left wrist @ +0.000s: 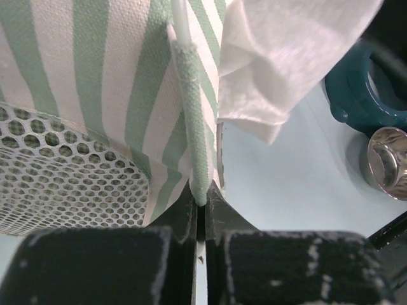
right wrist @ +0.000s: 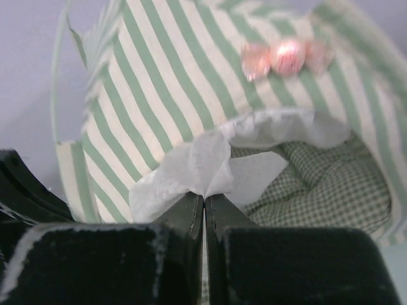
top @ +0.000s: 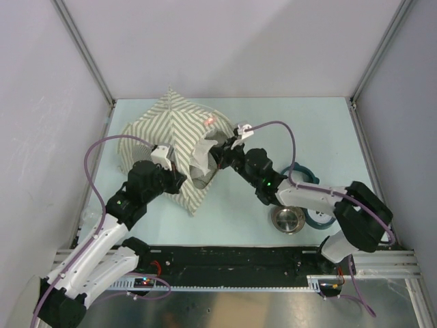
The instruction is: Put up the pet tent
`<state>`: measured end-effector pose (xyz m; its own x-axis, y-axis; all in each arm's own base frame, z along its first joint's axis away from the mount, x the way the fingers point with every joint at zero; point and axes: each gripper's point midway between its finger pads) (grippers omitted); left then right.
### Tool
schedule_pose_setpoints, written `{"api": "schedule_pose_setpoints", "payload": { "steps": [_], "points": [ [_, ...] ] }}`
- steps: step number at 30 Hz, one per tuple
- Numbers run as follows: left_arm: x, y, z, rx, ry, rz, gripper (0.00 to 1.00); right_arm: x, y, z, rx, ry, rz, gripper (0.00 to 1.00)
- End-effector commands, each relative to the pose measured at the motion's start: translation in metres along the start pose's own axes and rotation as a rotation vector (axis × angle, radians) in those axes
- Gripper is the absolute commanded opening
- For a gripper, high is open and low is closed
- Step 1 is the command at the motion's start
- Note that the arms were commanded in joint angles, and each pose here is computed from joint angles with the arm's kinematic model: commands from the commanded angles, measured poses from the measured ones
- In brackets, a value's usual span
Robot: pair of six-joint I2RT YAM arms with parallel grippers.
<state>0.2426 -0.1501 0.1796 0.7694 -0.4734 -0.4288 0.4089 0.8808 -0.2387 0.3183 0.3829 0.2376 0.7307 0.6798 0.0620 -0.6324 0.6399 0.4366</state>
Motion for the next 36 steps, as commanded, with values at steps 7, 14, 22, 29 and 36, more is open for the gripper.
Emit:
{"api": "schedule_pose_setpoints", "payload": {
  "steps": [7,14,22,29,36],
  "points": [
    [-0.005,0.022,0.011,0.037,-0.03,0.106,0.12,-0.029,0.036,0.017,-0.051,0.224,0.128,0.0],
    [-0.006,0.03,0.014,0.041,-0.044,0.153,0.13,-0.04,0.056,0.03,0.022,0.342,0.137,0.0],
    [-0.004,0.033,0.015,0.04,-0.038,0.166,0.14,-0.047,0.079,0.036,0.165,0.519,0.157,0.09],
    [-0.002,0.036,0.012,0.039,-0.025,0.18,0.19,-0.059,0.028,-0.004,0.082,0.642,-0.042,0.78],
    [-0.003,0.038,0.007,0.032,-0.026,0.19,0.2,-0.047,-0.037,0.007,0.028,0.414,-0.24,0.65]
  ]
}}
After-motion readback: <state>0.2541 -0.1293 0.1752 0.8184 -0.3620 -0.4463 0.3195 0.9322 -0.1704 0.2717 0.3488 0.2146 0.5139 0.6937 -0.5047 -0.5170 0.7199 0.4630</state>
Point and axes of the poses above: each gripper's point midway between its finger pads, its own x axis out along the fingers, its own y axis along the line the jaws close on, z = x × y, and after that the axes turned 3 degrees about x, right-handed
